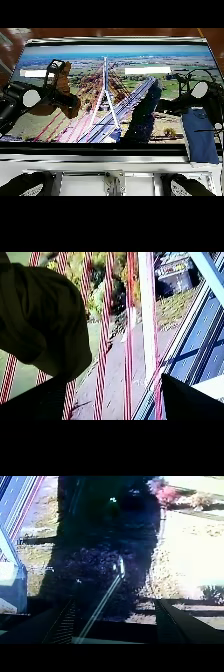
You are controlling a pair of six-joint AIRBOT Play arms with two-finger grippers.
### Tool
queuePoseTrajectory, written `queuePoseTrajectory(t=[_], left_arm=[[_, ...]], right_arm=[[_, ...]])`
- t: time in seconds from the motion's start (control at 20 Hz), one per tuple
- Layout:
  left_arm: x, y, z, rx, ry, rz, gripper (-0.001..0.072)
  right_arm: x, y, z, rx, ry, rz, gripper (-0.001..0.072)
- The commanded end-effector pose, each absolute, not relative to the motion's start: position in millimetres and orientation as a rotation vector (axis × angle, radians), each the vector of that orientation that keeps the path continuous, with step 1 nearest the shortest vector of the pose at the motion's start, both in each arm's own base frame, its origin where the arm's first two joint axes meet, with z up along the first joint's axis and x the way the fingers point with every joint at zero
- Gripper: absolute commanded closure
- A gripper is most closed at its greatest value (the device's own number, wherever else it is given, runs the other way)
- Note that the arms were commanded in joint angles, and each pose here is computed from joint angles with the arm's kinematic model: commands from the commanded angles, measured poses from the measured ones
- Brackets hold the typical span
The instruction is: Fold the shirts.
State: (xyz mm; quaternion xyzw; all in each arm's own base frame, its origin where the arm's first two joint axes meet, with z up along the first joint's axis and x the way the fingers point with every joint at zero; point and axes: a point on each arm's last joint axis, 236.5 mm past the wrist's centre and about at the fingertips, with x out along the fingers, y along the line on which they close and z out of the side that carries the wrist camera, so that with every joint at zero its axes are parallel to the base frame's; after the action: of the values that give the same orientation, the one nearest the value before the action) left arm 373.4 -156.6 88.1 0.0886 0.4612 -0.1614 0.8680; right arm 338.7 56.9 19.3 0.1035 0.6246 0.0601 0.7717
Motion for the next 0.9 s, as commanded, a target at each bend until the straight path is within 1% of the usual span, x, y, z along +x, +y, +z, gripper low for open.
queuePoseTrajectory(t=[0.0, 0.05, 0.1, 0.15, 0.2, 0.3, 0.35, 0.45, 0.55, 0.6, 0.75, 0.85], left_arm=[[384, -164, 93, 0.136, 0.922, -0.338, 0.0049], [387, -160, 89, 0.147, 0.929, -0.325, 0.0122], [391, -148, 81, 0.132, 0.956, -0.281, 0.0101], [399, -125, 69, 0.076, 1.006, -0.196, 0.0019], [409, -98, 57, 0.019, 1.048, -0.112, -0.0013], [433, -33, 34, -0.102, 1.102, 0.045, -0.0013], [442, -2, 20, -0.189, 1.129, 0.117, -0.0013], [455, 35, -10, -0.378, 1.184, 0.186, -0.0013], [464, 55, -40, -0.496, 1.234, 0.223, -0.0013], [468, 62, -53, -0.518, 1.251, 0.236, -0.0013], [484, 69, -83, -0.51, 1.285, 0.235, -0.0013], [498, 68, -92, -0.506, 1.265, 0.232, -0.0013]], right_arm=[[345, 56, 20, 0.195, 1.325, 0.144, 0.0091], [348, 56, 21, 0.191, 1.313, 0.148, 0.0091], [348, 56, 21, 0.191, 1.31, 0.148, 0.0091], [348, 57, 21, 0.194, 1.312, 0.15, 0.0091], [348, 57, 21, 0.194, 1.311, 0.15, 0.0091], [348, 58, 21, 0.198, 1.313, 0.153, 0.0091], [347, 59, 22, 0.204, 1.314, 0.158, 0.0091], [347, 65, 23, 0.228, 1.314, 0.173, 0.009], [348, 72, 26, 0.26, 1.308, 0.192, 0.0091], [348, 76, 27, 0.276, 1.305, 0.202, 0.0091], [348, 83, 29, 0.306, 1.303, 0.222, 0.0091], [348, 84, 30, 0.31, 1.302, 0.225, 0.0091]])
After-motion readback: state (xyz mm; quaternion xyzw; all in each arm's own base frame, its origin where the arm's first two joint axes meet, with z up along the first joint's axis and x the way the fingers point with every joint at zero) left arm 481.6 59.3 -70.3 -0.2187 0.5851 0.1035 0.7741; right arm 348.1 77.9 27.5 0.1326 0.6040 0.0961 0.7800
